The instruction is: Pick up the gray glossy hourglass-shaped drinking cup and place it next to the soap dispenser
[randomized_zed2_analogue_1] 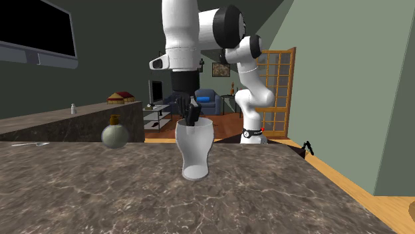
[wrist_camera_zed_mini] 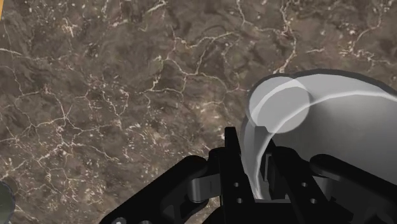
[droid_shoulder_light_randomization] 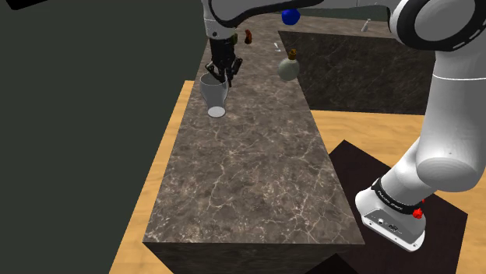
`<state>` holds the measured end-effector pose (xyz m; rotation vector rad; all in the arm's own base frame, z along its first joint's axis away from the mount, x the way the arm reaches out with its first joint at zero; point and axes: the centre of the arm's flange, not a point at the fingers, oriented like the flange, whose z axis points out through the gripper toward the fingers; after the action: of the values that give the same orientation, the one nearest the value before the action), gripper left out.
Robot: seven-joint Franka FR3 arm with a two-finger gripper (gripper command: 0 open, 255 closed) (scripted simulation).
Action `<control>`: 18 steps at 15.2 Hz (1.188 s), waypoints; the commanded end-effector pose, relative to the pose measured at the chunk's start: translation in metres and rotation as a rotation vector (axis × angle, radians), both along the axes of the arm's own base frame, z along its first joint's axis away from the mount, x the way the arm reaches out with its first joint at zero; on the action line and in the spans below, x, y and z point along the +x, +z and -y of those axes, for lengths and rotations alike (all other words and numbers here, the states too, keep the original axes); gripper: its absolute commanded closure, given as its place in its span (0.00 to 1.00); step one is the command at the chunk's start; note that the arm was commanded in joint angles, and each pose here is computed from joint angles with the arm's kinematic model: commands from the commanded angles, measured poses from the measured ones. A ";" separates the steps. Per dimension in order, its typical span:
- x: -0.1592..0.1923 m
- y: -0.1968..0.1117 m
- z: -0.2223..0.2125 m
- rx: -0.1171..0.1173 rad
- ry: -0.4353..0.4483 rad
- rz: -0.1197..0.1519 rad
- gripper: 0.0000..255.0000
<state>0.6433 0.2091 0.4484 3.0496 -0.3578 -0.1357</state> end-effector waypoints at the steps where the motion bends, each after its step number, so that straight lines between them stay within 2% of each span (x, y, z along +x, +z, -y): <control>1: -0.001 0.012 -0.001 0.000 0.000 0.000 1.00; 18: -0.001 0.102 -0.001 0.000 0.000 0.000 1.00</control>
<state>0.6424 0.2102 0.5439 3.0498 -0.3573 -0.1356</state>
